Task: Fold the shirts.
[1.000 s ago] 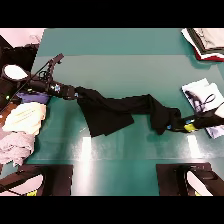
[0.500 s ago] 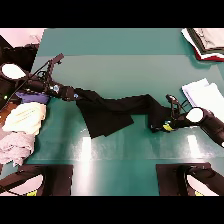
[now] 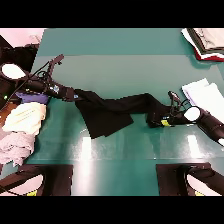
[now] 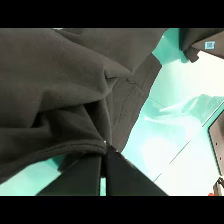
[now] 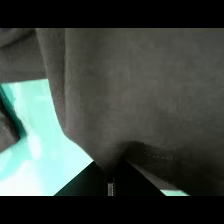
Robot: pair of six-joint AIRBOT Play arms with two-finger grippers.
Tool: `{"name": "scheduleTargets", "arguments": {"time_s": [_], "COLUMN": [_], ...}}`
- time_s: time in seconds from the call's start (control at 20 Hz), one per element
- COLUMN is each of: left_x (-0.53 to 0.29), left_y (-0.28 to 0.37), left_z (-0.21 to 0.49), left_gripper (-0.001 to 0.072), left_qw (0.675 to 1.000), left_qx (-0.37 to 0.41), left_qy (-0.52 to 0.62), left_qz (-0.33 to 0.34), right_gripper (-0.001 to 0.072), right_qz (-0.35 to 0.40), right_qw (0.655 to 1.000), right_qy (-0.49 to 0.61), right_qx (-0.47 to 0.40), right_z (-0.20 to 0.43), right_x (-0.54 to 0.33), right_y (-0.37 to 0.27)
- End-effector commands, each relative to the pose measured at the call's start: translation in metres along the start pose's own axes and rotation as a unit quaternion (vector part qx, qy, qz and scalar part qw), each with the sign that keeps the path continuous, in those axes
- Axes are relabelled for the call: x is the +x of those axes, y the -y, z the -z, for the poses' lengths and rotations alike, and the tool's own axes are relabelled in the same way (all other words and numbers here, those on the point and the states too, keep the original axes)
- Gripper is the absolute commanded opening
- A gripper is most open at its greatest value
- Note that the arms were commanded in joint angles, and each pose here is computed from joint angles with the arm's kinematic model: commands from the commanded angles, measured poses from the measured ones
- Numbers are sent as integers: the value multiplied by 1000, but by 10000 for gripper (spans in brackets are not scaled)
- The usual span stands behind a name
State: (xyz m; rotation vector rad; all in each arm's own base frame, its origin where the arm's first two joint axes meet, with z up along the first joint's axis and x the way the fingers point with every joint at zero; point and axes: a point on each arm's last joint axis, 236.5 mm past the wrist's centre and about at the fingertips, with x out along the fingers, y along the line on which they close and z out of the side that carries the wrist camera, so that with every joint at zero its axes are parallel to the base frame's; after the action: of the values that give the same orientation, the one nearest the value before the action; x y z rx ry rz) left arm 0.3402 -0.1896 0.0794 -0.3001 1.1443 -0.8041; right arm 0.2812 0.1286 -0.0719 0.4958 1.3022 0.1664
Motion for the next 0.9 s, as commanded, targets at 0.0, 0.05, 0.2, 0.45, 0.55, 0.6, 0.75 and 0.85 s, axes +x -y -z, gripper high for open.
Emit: {"name": "scheduleTargets", "arguments": {"time_s": [0.0, 0.05, 0.2, 0.45, 0.55, 0.6, 0.75, 0.85], "left_x": [-12, -29, -106, -228, -265, -280, -327, -352], "left_y": [3, 6, 34, 136, 180, 199, 261, 294], "left_z": [-7, -18, -51, -67, -63, -60, -45, -37], "left_gripper": [22, 22, 22, 22, 22, 22, 22, 22], "left_qw": [1000, 999, 992, 949, 926, 915, 876, 845], "left_qx": [4, 9, 57, 191, 228, 243, 293, 326], "left_qy": [14, 32, 106, 235, 285, 306, 369, 410], "left_qz": [-4, -8, -34, -84, -94, -98, -101, -104], "right_gripper": [20, 20, 19, 20, 19, 20, 20, 19], "right_qz": [-6, -6, 5, 28, 41, 50, 68, 74], "right_qw": [999, 997, 985, 946, 928, 922, 906, 901], "right_qy": [32, 54, 137, 309, 358, 374, 405, 415], "right_qx": [-32, -59, -107, -95, -90, -92, -100, -103], "right_z": [-17, -29, -64, -89, -83, -78, -66, -66], "right_x": [-26, -49, -146, -319, -363, -381, -420, -438], "right_y": [-13, -23, -43, -49, -50, -50, -57, -61]}}
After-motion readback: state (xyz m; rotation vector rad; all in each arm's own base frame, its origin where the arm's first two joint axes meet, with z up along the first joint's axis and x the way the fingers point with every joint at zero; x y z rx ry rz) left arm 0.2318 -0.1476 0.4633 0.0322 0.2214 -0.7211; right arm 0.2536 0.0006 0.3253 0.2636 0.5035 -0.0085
